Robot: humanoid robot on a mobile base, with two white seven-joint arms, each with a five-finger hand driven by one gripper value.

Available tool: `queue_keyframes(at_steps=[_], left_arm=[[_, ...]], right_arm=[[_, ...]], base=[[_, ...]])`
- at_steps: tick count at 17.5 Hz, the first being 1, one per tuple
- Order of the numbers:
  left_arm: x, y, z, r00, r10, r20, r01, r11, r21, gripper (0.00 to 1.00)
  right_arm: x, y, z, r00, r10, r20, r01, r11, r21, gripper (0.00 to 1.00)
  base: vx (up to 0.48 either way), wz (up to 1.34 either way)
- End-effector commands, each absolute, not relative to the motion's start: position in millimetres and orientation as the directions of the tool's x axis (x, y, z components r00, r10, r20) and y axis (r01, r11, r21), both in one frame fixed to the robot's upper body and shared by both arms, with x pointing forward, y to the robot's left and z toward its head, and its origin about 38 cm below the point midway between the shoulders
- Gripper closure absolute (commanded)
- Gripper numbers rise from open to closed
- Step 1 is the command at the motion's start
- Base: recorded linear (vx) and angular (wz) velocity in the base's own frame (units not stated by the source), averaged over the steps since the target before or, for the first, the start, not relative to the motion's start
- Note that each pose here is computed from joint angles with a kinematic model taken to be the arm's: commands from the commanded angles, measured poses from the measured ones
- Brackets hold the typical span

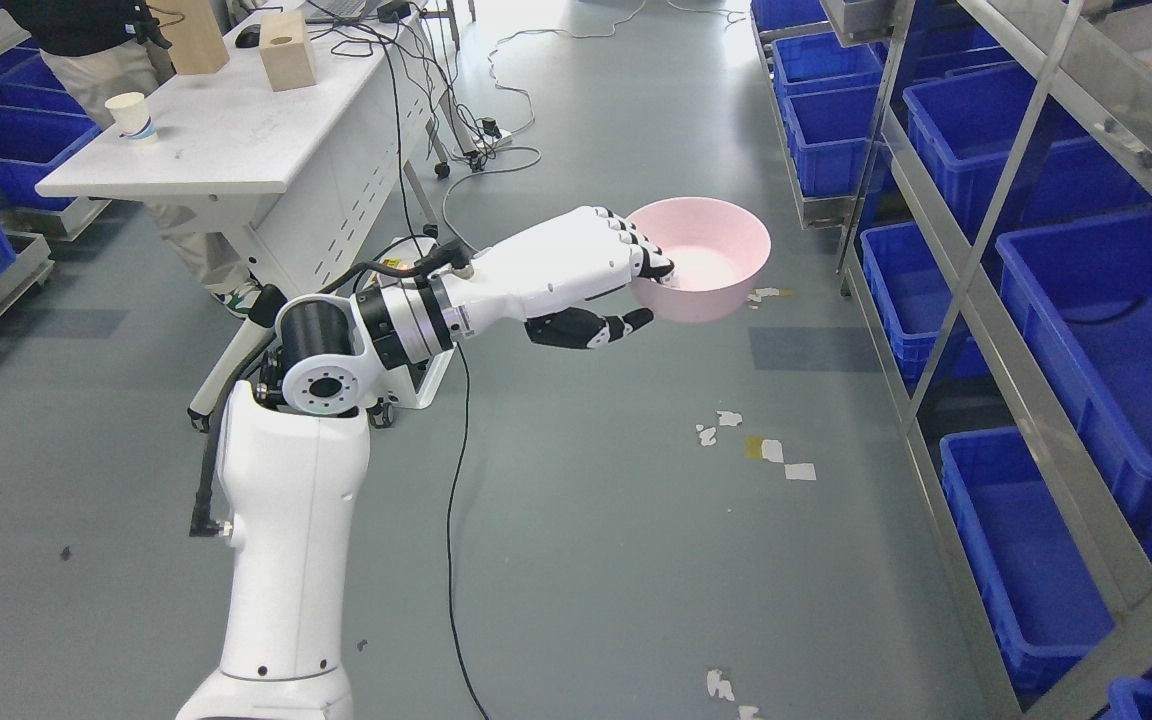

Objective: Stack pink IKEA bowl on shelf middle layer
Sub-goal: 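Hold the pink bowl raised in the left hand while driving to the shelf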

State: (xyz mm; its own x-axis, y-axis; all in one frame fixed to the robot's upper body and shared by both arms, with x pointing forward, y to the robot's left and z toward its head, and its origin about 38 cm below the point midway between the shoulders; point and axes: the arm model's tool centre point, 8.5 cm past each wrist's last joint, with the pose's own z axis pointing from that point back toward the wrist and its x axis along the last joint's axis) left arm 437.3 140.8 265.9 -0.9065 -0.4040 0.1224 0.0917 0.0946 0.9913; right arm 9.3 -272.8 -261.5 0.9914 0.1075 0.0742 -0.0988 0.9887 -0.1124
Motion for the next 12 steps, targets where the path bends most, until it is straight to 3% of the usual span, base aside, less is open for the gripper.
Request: queue_keyframes(at_steps=[1,12], left_arm=[[438.6,154.5,268.0,-0.894,-0.432,0.115,0.081,0.097,0.992,0.99],[439.4,160.3,268.5,-0.888,-0.445,0.120,0.080,0.107,0.991,0.98]], right_arm=[[1.3,-283.9,-260.7,0.992,0.109,0.068,-0.099,0.987,-0.129,0.00],[1.3,-283.9,-260.7,0.992,0.109,0.068,-0.099,0.987,-0.129,0.00]], base=[[0.276,-0.04],[0.305,-0.10]])
